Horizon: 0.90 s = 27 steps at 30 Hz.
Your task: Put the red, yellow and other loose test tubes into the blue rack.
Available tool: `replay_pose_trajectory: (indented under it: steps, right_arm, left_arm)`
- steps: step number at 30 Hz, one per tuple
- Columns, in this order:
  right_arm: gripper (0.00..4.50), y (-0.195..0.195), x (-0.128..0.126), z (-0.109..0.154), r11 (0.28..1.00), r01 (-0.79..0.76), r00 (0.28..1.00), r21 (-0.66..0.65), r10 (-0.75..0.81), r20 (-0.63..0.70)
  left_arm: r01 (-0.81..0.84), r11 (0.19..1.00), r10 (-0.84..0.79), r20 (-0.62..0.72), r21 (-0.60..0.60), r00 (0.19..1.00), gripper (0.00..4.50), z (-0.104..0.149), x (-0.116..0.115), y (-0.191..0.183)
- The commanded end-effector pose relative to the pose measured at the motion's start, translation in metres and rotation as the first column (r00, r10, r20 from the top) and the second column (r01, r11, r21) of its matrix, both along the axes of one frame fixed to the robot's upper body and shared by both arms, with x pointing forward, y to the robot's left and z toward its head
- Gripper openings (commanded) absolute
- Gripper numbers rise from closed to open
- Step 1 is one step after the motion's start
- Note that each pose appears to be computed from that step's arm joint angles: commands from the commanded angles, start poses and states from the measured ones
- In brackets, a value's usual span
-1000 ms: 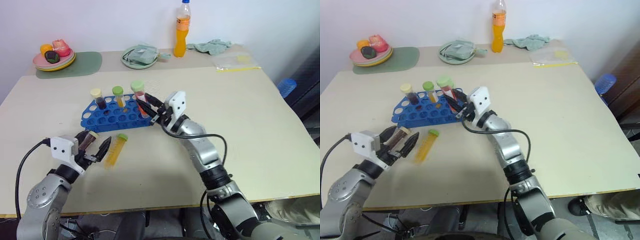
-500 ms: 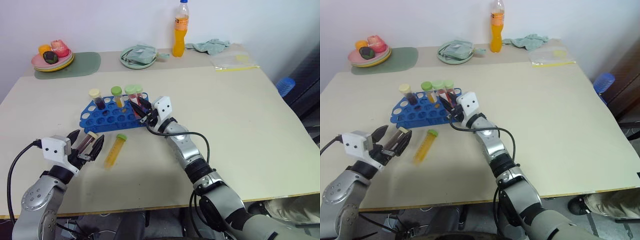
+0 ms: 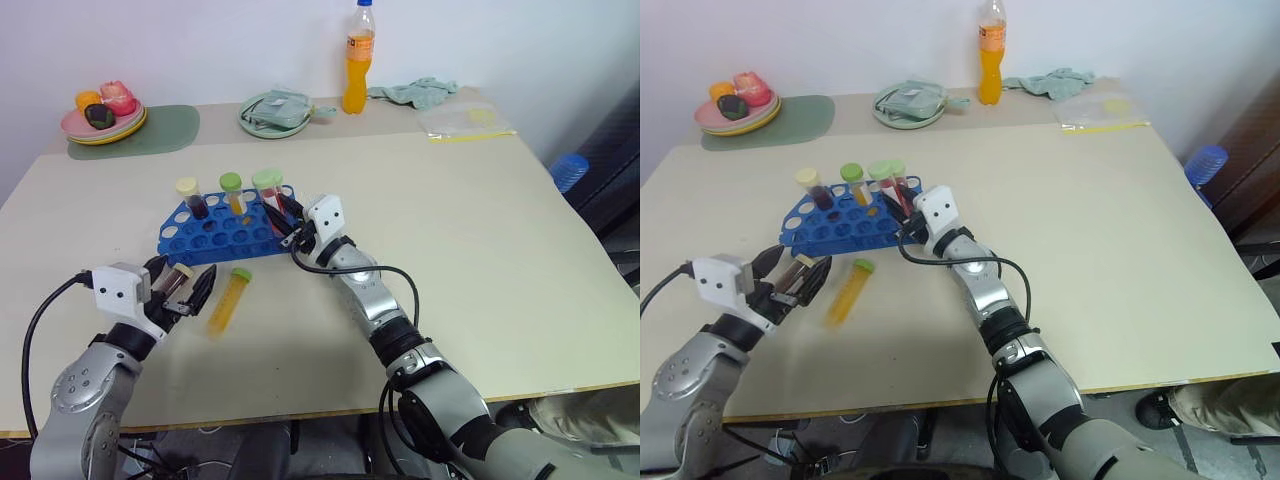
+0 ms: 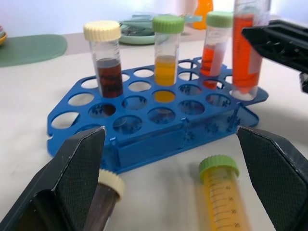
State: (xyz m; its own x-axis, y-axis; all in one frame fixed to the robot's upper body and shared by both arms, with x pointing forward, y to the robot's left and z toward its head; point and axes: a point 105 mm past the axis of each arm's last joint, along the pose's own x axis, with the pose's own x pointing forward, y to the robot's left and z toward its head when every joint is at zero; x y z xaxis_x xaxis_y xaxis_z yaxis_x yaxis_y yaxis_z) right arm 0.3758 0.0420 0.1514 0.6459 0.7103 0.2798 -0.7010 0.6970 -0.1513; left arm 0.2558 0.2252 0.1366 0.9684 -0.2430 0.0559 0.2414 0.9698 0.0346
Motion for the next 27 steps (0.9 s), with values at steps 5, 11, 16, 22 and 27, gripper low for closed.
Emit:
replay_pose_trajectory:
  steps: [5, 11, 16, 22, 27]
  right_arm:
    - [0.69, 0.011, 0.003, 0.014, 1.000, 0.018, 0.999, 0.022, -0.019, 0.026]
    - [0.69, 0.014, 0.002, 0.009, 1.000, 0.010, 1.000, 0.008, -0.010, 0.013]
    - [2.11, 0.016, -0.009, 0.015, 0.996, -0.071, 0.997, 0.058, 0.070, 0.018]
    - [3.61, 0.010, -0.019, 0.036, 0.989, -0.086, 0.993, 0.119, 0.075, 0.093]
    - [3.61, -0.005, -0.023, 0.049, 0.988, -0.080, 0.991, 0.133, 0.064, 0.118]
  left_arm:
    - [0.021, 1.000, -0.021, 0.035, 0.000, 0.999, 4.50, 0.010, 0.003, -0.009]
    - [0.021, 1.000, -0.021, 0.028, -0.007, 0.999, 4.50, 0.006, 0.002, -0.008]
    - [0.007, 1.000, -0.006, 0.019, -0.012, 1.000, 4.50, 0.003, 0.000, -0.003]
    - [-0.006, 1.000, 0.006, 0.011, 0.015, 1.000, 4.50, 0.008, 0.001, -0.004]
    - [0.026, 0.999, -0.022, -0.088, 0.037, 0.996, 4.50, 0.015, 0.008, -0.013]
